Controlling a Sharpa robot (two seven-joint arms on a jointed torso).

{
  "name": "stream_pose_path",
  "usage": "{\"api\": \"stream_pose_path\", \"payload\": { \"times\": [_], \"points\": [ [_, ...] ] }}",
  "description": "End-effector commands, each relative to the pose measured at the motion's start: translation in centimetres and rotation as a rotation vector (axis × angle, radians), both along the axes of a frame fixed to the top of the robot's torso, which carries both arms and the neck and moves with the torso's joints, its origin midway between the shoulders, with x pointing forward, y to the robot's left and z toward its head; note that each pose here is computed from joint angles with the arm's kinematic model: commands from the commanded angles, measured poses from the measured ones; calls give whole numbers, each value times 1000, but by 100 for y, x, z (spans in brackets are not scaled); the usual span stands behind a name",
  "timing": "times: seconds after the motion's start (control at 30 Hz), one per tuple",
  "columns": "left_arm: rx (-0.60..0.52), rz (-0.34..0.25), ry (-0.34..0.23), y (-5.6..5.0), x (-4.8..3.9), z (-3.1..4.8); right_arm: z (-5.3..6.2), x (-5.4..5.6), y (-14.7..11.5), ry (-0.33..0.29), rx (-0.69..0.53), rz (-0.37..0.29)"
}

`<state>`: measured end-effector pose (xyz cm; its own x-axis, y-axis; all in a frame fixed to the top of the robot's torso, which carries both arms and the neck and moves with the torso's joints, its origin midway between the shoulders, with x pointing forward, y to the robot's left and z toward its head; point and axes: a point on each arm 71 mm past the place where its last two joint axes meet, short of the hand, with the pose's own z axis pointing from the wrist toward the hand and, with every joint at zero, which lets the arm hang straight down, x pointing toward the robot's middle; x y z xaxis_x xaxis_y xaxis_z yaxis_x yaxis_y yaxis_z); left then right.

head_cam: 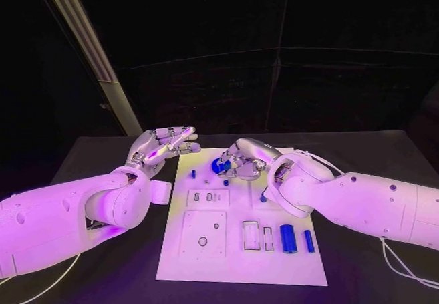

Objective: Assemble the parts on the task board

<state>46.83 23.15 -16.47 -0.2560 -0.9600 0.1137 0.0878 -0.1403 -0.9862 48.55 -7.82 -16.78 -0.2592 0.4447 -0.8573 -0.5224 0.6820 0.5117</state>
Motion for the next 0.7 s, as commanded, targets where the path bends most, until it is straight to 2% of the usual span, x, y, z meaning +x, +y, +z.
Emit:
{"api": "stream_pose_path", "payload": {
  "times": [0.03,0.33,0.7],
  "points": [
    [-12,-10,-12,-8,5,32,-22,-15,89,-26,-71,16],
    [-13,-12,-18,-24,15,55,-167,-100,291,-6,-150,70],
    [-14,-17,-19,-50,27,55,-290,-162,386,8,-215,101]
  ]
}}
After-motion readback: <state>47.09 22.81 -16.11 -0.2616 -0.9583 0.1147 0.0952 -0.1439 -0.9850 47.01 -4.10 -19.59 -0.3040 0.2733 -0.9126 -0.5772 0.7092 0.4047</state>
